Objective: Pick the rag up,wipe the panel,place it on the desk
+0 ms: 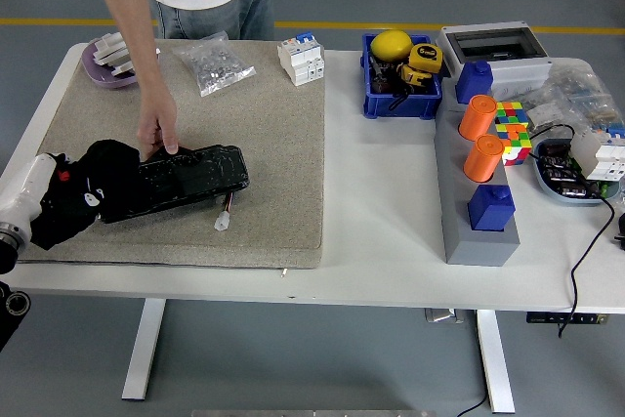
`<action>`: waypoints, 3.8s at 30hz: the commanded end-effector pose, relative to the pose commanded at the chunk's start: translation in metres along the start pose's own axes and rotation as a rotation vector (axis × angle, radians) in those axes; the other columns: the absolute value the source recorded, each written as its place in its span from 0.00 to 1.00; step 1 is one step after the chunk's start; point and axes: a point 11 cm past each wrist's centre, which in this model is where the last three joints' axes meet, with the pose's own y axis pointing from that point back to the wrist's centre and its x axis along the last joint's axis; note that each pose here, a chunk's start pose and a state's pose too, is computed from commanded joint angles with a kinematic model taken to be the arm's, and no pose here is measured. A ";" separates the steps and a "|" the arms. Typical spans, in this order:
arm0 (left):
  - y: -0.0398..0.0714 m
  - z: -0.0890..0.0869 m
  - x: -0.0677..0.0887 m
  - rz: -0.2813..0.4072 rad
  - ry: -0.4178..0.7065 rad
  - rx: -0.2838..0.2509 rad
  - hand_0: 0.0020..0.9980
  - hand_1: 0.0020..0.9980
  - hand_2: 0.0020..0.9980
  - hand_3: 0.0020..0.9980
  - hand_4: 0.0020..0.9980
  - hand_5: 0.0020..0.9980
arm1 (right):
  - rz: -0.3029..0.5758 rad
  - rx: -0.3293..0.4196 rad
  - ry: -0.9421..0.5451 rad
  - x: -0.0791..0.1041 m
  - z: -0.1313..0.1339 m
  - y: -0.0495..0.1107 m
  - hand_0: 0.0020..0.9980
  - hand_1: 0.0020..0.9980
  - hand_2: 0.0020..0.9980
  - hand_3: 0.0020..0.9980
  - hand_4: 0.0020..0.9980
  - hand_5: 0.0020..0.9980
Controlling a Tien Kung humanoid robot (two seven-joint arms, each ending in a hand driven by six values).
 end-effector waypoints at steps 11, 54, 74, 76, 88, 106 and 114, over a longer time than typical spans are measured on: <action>-0.010 0.032 -0.012 -0.044 -0.047 -0.074 0.21 0.09 0.55 0.56 0.55 0.00 | 0.001 0.005 0.009 0.001 -0.004 0.001 0.76 0.61 0.65 0.62 1.00 0.63; -0.021 0.124 -0.071 -0.200 -0.138 -0.247 0.20 0.09 0.55 0.56 0.55 0.00 | 0.005 0.024 0.022 0.003 -0.015 0.003 0.75 0.61 0.64 0.62 1.00 0.63; -0.025 0.102 -0.053 -0.150 -0.158 -0.192 0.20 0.10 0.55 0.56 0.55 0.00 | 0.010 0.022 0.019 0.005 -0.013 0.003 0.75 0.61 0.64 0.62 1.00 0.63; -0.025 0.097 -0.051 -0.146 -0.162 -0.183 0.20 0.10 0.55 0.56 0.55 0.00 | 0.011 0.022 0.018 0.006 -0.013 0.003 0.75 0.61 0.64 0.62 1.00 0.63; -0.027 0.063 -0.034 -0.120 -0.184 -0.110 0.20 0.10 0.55 0.56 0.55 0.00 | 0.024 0.024 0.008 0.013 -0.014 0.004 0.75 0.61 0.64 0.62 1.00 0.63; -0.023 0.016 -0.005 -0.056 -0.178 -0.008 0.20 0.10 0.54 0.56 0.56 0.00 | 0.035 0.015 0.008 0.020 -0.010 0.004 0.75 0.61 0.64 0.62 1.00 0.63; -0.017 -0.005 0.005 -0.034 -0.179 0.040 0.20 0.10 0.54 0.56 0.56 0.00 | 0.034 0.012 0.007 0.019 -0.008 0.004 0.75 0.61 0.64 0.62 1.00 0.63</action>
